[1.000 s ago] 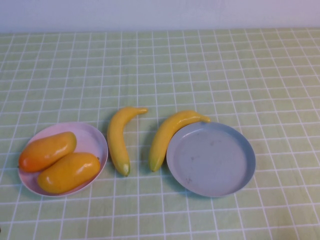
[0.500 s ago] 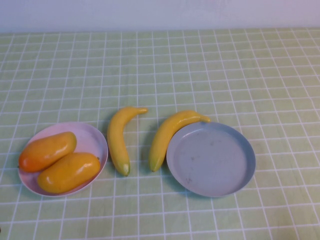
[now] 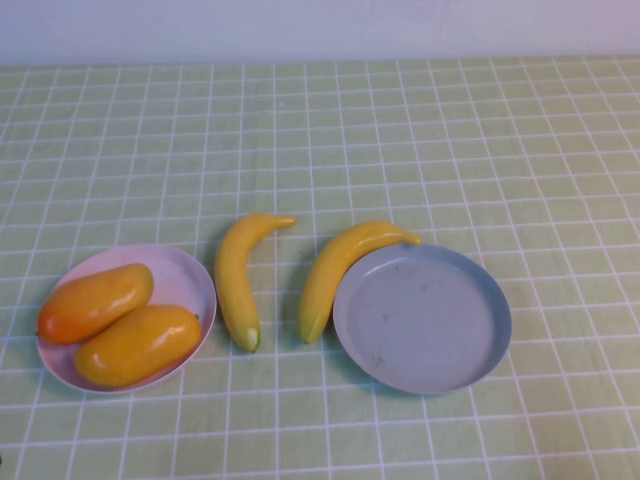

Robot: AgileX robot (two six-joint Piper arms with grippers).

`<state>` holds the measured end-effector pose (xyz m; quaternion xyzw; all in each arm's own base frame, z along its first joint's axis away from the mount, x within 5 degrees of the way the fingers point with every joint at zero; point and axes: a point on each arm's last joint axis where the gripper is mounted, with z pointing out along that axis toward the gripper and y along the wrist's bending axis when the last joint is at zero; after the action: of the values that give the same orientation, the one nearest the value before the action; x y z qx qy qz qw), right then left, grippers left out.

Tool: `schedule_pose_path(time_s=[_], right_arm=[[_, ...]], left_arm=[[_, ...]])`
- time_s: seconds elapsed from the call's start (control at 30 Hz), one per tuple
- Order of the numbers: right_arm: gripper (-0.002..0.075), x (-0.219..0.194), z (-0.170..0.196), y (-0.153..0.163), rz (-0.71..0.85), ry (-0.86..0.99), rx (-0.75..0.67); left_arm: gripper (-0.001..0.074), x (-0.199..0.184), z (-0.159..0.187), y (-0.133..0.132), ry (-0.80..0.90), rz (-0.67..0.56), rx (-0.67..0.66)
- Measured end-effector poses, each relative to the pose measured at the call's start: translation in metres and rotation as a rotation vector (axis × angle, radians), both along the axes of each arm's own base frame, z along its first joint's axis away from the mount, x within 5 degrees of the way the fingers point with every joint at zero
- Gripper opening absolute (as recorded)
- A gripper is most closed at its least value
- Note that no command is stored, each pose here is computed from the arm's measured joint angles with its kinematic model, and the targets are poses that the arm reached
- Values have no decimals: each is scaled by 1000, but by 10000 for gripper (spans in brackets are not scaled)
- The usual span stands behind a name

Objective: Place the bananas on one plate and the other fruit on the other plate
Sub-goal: Put another type of fruit in the right plate

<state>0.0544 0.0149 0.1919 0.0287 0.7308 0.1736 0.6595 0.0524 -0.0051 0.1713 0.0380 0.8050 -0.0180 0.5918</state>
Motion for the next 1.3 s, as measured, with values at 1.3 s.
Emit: schedule_pose_path(time_s=[1.3], right_arm=[[-4, 194, 89, 126, 549, 875, -125]], left_arm=[[-4, 0, 0, 0, -1, 0, 0]])
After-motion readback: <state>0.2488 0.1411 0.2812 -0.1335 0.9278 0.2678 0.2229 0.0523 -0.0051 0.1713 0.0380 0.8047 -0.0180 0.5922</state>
